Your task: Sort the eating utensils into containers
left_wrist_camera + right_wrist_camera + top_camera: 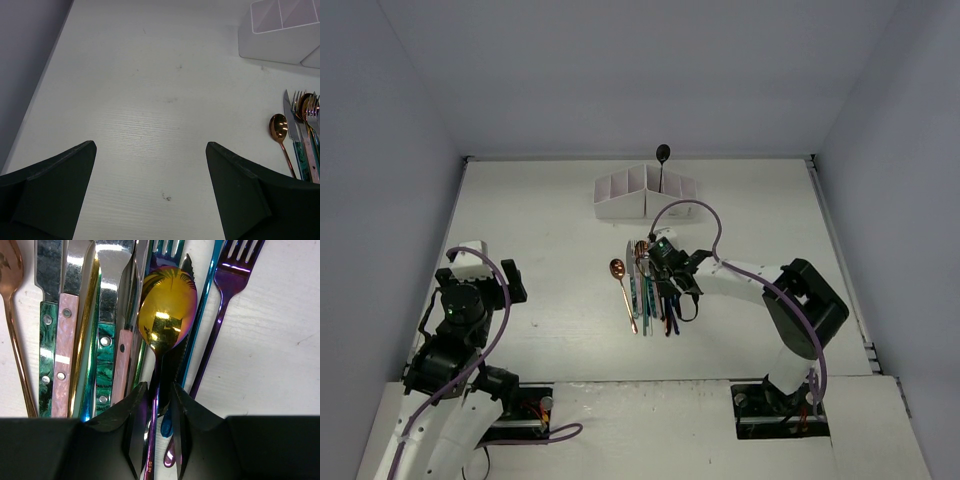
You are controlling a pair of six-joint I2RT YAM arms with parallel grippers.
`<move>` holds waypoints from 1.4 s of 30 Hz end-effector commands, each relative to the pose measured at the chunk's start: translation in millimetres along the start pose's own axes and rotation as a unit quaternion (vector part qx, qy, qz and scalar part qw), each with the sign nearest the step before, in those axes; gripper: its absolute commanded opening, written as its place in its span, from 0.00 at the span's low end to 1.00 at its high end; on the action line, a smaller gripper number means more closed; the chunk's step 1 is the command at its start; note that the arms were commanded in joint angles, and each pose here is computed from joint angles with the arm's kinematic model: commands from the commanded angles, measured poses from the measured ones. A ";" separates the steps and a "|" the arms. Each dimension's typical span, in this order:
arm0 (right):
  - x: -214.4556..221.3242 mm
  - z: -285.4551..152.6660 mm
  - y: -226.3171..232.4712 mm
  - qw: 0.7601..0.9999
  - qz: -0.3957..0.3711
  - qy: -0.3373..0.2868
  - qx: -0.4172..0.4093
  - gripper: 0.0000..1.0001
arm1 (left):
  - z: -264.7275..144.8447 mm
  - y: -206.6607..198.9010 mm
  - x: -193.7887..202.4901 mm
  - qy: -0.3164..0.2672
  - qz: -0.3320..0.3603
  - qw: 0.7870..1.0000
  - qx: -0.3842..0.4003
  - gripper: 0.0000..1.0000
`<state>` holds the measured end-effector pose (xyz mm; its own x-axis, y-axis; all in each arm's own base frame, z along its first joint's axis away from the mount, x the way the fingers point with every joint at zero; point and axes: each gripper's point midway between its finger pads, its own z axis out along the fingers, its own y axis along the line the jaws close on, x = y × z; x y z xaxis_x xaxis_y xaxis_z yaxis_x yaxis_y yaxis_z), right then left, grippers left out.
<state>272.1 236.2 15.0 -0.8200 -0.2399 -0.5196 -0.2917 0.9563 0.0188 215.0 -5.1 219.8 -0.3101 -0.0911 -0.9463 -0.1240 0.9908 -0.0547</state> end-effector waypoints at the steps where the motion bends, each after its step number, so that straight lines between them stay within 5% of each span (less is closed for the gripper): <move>1: -30.0 -3.7 2.8 0.999 0.018 -0.043 0.010 0.19 | 3.0 -4.5 -16.3 -0.028 -0.007 1.000 0.006 0.90; 7: -40.2 -9.4 -3.2 0.997 0.023 -0.063 0.027 0.01 | 3.2 -4.4 -15.7 -0.026 -0.007 1.000 0.005 0.90; 18: -121.0 -83.5 1.9 0.982 0.033 -0.188 0.001 0.00 | 3.8 -5.0 -16.0 -0.026 -0.007 1.000 0.006 0.90; 28: -298.6 -193.7 -34.5 0.900 0.063 -0.431 0.016 0.00 | 3.4 -4.5 -16.8 -0.028 -0.007 1.000 0.005 0.90; 38: -395.1 -197.6 -65.6 0.812 0.081 -0.577 0.023 0.00 | 4.8 -4.7 -15.1 -0.024 -0.006 1.000 0.004 0.90; 42: -418.1 -170.5 -62.8 0.801 0.079 -0.593 0.026 0.00 | 4.9 -5.3 -16.1 -0.025 -0.006 1.000 0.005 0.90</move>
<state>526.3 239.2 310.3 -0.0336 0.0889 -0.9955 -0.1555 0.9835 0.0931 215.0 -5.1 219.7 -0.3102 -0.0910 -0.9463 -0.1241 0.9908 -0.0547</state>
